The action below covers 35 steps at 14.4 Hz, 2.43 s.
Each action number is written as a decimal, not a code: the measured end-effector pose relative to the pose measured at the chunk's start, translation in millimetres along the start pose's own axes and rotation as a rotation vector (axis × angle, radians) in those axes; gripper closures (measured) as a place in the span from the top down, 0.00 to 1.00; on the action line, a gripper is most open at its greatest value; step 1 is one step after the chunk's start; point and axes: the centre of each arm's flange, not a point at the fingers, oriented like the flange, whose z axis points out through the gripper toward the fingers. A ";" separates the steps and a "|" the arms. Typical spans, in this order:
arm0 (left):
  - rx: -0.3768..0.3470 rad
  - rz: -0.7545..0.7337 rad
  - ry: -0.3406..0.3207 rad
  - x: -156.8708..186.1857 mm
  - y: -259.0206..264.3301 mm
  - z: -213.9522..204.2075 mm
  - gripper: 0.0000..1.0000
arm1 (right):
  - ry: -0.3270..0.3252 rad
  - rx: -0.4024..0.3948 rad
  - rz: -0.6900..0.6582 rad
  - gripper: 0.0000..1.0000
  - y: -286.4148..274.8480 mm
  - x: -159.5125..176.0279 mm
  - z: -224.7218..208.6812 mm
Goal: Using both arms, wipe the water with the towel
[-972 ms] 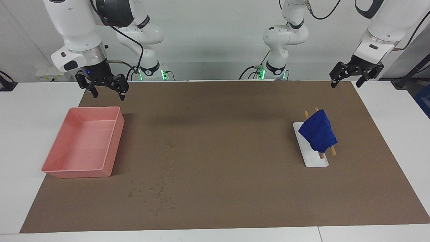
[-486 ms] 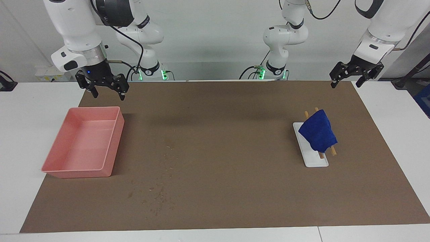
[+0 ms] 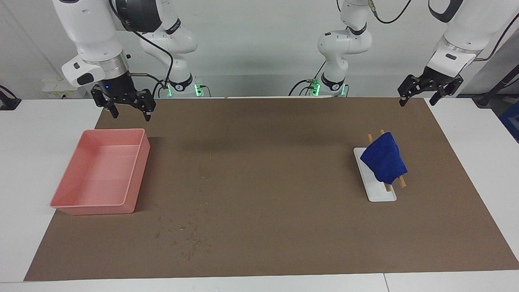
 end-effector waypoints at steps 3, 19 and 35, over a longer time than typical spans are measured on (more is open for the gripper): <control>0.000 0.000 0.000 0.0 -0.1 0.1 1.00 | 0.000 0.000 0.000 1.00 0.0 0.0 0.0; -0.074 -0.246 0.038 0.1 -65.5 105.9 1.00 | 0.000 0.000 0.000 1.00 0.0 0.0 0.0; -0.126 -0.339 0.014 -4.1 -45.2 226.7 0.91 | 0.000 0.000 0.000 1.00 0.0 0.0 0.0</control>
